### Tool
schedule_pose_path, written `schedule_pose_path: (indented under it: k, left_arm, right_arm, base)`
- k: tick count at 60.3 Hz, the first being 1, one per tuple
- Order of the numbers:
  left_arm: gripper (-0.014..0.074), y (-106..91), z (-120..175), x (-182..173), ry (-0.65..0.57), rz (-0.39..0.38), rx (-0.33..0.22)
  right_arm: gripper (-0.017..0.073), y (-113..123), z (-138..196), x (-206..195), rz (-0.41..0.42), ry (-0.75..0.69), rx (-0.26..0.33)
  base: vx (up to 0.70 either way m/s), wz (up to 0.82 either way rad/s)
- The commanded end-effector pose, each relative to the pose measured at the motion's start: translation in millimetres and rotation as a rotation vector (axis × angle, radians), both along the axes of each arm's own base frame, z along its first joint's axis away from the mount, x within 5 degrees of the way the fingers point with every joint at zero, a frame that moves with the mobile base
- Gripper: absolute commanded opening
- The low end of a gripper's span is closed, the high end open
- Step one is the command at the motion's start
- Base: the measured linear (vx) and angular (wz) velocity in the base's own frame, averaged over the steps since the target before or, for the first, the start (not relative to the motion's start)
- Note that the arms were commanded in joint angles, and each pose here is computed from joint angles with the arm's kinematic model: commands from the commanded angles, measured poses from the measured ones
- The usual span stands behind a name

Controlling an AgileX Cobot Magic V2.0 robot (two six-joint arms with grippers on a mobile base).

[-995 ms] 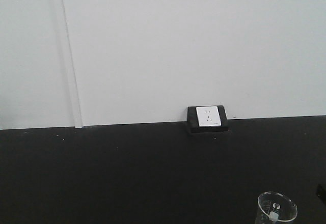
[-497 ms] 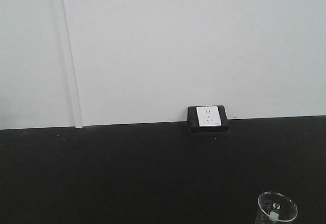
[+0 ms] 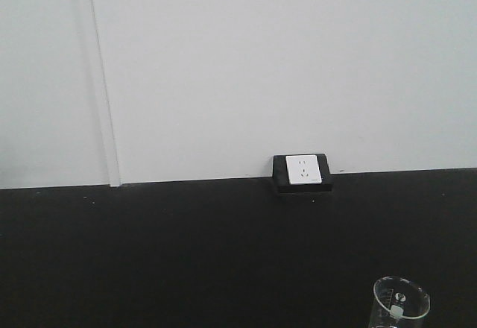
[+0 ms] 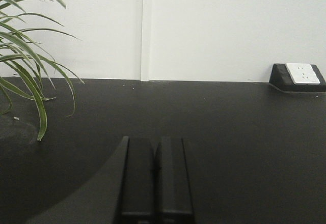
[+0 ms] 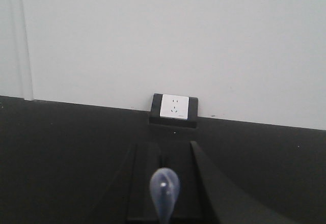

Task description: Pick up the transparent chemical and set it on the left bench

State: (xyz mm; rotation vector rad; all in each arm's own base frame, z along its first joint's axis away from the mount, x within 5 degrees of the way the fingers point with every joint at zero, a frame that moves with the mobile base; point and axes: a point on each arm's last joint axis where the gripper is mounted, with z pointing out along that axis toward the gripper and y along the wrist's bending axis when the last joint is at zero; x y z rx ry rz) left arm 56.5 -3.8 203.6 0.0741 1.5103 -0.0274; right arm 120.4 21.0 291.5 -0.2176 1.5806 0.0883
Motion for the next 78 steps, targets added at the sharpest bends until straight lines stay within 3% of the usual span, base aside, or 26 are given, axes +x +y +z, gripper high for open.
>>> schedule_pose_path:
  k: [1,78]
  left_arm:
    - [-0.0003,0.2,2.7,-1.5,-0.081,-0.001,-0.014]
    - [-0.0003,0.2,2.7,-1.5,-0.081,-0.001,-0.014]
  right_arm:
    - [-0.0004,3.6,15.1,-0.7,0.039,-0.078,0.011]
    - [-0.0004,4.0,15.1,-0.8,0.043,-0.078,0.013]
  base:
    - [-0.05,-0.02]
    - [-0.26,0.04]
